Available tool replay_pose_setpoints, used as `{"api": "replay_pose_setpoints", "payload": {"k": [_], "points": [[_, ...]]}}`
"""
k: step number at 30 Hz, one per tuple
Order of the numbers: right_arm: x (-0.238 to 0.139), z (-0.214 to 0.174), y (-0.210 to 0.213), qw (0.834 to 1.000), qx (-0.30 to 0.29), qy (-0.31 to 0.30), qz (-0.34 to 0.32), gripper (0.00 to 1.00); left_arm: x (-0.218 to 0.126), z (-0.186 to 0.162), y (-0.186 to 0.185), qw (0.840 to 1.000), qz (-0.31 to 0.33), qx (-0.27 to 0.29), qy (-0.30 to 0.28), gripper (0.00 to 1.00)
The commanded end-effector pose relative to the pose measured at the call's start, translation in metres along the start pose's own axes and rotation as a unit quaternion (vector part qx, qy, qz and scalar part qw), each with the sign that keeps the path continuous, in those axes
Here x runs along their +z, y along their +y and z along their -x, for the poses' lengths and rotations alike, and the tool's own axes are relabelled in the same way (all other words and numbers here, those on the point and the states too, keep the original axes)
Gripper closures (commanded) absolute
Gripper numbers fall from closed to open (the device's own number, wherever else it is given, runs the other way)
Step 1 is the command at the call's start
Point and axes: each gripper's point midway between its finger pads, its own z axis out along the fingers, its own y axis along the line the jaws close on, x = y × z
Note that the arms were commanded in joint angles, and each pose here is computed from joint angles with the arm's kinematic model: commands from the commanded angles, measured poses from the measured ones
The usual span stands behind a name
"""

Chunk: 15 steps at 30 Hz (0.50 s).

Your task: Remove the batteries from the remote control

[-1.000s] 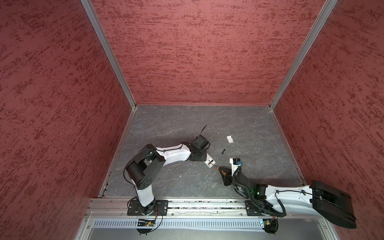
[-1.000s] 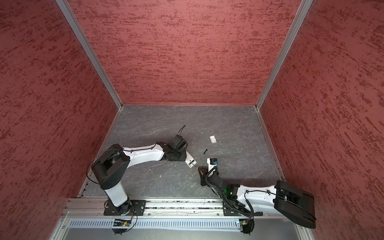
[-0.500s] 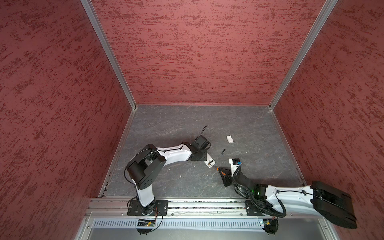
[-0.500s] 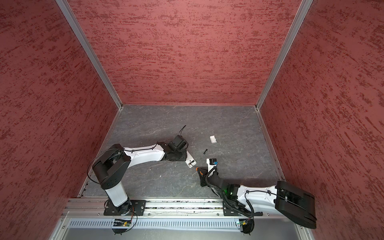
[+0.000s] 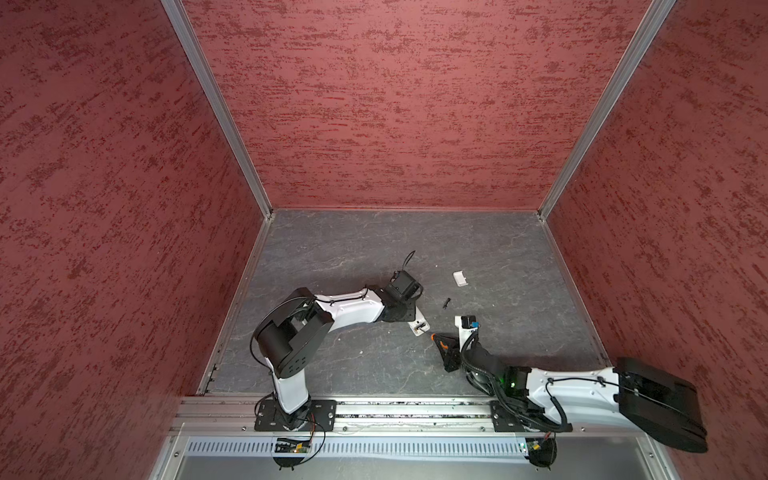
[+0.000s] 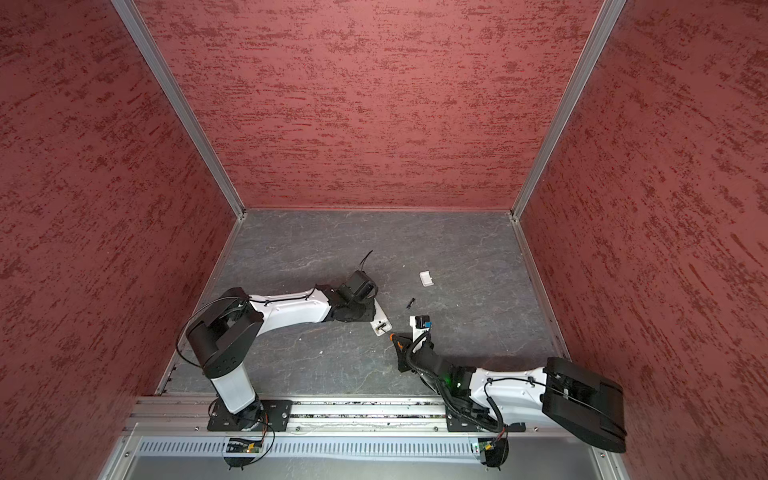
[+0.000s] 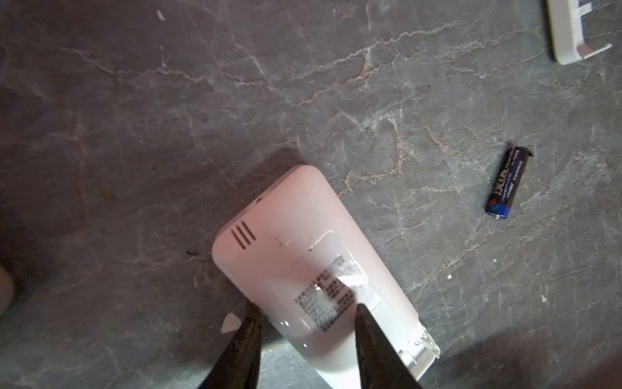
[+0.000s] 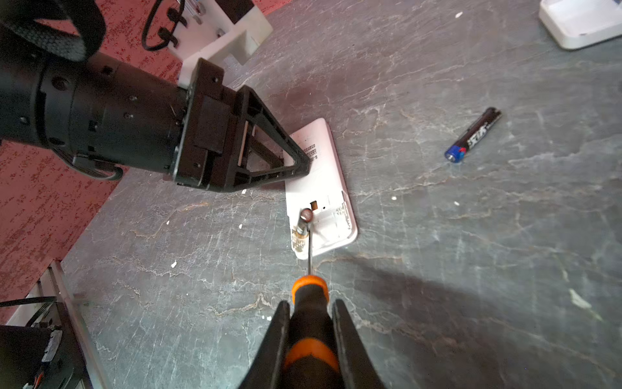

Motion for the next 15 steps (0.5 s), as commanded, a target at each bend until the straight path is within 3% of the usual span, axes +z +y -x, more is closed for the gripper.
{"api": "replay_pose_setpoints", "payload": {"k": [1, 7, 15], "points": [[-0.001, 0.002, 0.005, 1.0, -0.002, 0.003, 0.002, 1.0, 0.019, -0.043, 0.018, 0.997, 0.032, 0.016, 0.069, 0.56], [-0.002, 0.011, 0.022, 1.0, -0.009, 0.005, 0.025, 1.0, 0.019, -0.042, 0.018, 0.997, 0.033, 0.013, 0.068, 0.56], [-0.006, 0.024, 0.013, 1.0, -0.01, -0.024, -0.003, 1.0, 0.017, -0.043, 0.018, 0.997, 0.031, 0.012, 0.065, 0.56]]}}
